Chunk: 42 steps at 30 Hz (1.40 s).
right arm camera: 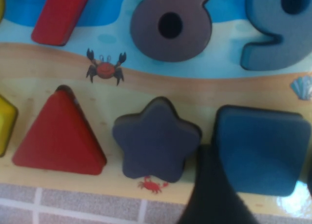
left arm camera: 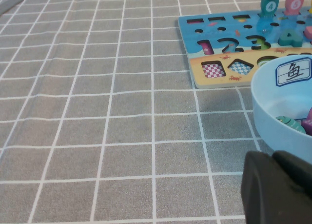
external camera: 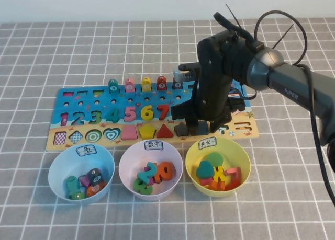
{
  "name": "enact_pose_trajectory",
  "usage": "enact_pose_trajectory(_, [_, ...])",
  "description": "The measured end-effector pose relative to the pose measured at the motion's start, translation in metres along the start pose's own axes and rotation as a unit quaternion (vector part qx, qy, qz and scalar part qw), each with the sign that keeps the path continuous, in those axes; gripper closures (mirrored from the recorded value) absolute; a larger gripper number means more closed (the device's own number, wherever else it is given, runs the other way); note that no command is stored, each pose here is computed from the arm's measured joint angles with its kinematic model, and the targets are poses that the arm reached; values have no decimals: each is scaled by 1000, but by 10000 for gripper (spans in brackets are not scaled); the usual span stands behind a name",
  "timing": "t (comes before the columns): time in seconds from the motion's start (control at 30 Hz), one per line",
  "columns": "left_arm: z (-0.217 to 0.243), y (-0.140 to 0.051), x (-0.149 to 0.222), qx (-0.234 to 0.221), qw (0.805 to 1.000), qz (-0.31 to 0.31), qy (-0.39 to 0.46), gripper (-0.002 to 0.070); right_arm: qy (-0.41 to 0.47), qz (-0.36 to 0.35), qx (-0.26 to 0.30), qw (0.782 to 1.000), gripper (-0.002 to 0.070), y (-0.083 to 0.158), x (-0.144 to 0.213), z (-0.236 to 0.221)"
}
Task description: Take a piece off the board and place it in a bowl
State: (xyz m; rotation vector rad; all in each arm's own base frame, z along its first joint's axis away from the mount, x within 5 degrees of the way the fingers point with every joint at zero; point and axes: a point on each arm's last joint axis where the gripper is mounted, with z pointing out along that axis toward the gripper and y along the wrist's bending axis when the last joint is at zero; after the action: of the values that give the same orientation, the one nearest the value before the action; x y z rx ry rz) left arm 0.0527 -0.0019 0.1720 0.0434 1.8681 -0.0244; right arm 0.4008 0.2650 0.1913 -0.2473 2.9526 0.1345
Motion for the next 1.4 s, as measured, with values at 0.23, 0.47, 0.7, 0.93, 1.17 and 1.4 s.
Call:
enact_pose_trajectory(0.23, [0,0,0,0,1000,0,0,679,-4,1,-5,1000,370,1,-1,0])
enact_pose_trajectory(0.47, [0,0,0,0,1000,0,0,679,-4,1,-5,1000,387,1,-1,0])
enact_pose_trajectory(0.7, [0,0,0,0,1000,0,0,679,-6,1,-5,1000,387,1,-1,-2])
enact_pose_trajectory(0.93, [0,0,0,0,1000,0,0,679,-23,-2,-5,1000,388,0,-2,-19])
enact_pose_trajectory(1.17, [0,0,0,0,1000,0,0,679,-16,-5,1,1000,388,-3,3,-39])
enact_pose_trajectory(1.4, [0,0,0,0,1000,0,0,679,-73,-21,-23,997,388,-12,32,-83])
